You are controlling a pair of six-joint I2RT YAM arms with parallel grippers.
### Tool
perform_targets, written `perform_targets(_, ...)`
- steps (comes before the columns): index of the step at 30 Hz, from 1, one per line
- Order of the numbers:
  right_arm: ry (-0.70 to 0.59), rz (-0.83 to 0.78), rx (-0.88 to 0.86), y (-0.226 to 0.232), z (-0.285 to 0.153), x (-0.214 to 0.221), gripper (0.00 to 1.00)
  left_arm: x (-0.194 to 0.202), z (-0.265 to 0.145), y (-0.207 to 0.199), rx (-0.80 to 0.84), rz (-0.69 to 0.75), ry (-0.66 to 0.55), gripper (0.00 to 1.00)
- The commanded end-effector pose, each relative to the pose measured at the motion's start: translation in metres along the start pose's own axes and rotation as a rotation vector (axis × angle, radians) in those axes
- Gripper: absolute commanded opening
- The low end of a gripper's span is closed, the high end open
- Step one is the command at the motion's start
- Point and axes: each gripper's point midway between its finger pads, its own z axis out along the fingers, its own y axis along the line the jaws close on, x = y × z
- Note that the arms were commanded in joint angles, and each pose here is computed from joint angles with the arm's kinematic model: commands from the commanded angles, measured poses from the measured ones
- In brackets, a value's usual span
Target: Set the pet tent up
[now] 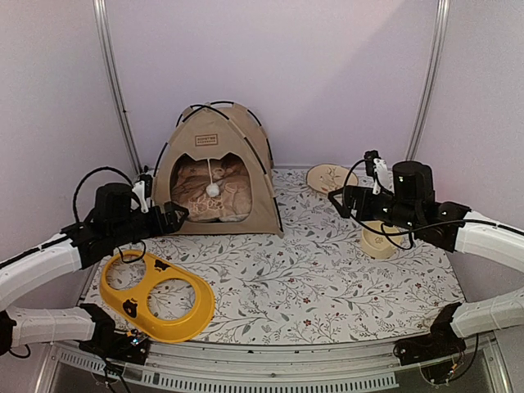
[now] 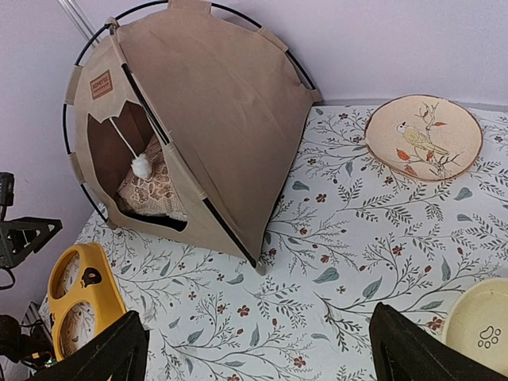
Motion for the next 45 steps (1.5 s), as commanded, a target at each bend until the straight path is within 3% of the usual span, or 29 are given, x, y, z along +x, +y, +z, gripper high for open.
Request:
perform_targets(1,-0.061,-0.026,0.044,-0.007,-0.012,-0.016,0.99,0.026,-0.012,0.017,-0.041,-0.006,0.077,1.0)
perform_targets(10,0.008,-0.016,0.105,-0.021,-0.001,0.003,0.99,0.094,-0.033,0.032,-0.122,-0.092,0.254,0.99)
perform_targets(16,0.02,-0.015,0.094,-0.019,0.006,0.004,0.99,0.126,-0.05,0.037,-0.237,-0.186,0.276,1.0)
perform_targets(22,0.038,-0.018,0.088,-0.019,0.011,0.01,0.99,0.144,-0.057,0.046,-0.375,-0.175,0.343,0.99)
perform_targets(29,0.031,-0.016,0.102,-0.022,0.007,0.01,0.99,0.17,-0.043,0.02,-0.286,-0.174,0.413,0.99)
perform_targets(36,0.022,-0.003,0.158,-0.03,-0.003,0.004,0.99,0.173,0.006,-0.048,-0.112,-0.141,0.431,0.99)
perform_targets(45,-0.036,0.028,0.163,-0.027,-0.035,-0.018,0.99,0.193,0.102,-0.225,0.244,-0.008,0.533,1.0)
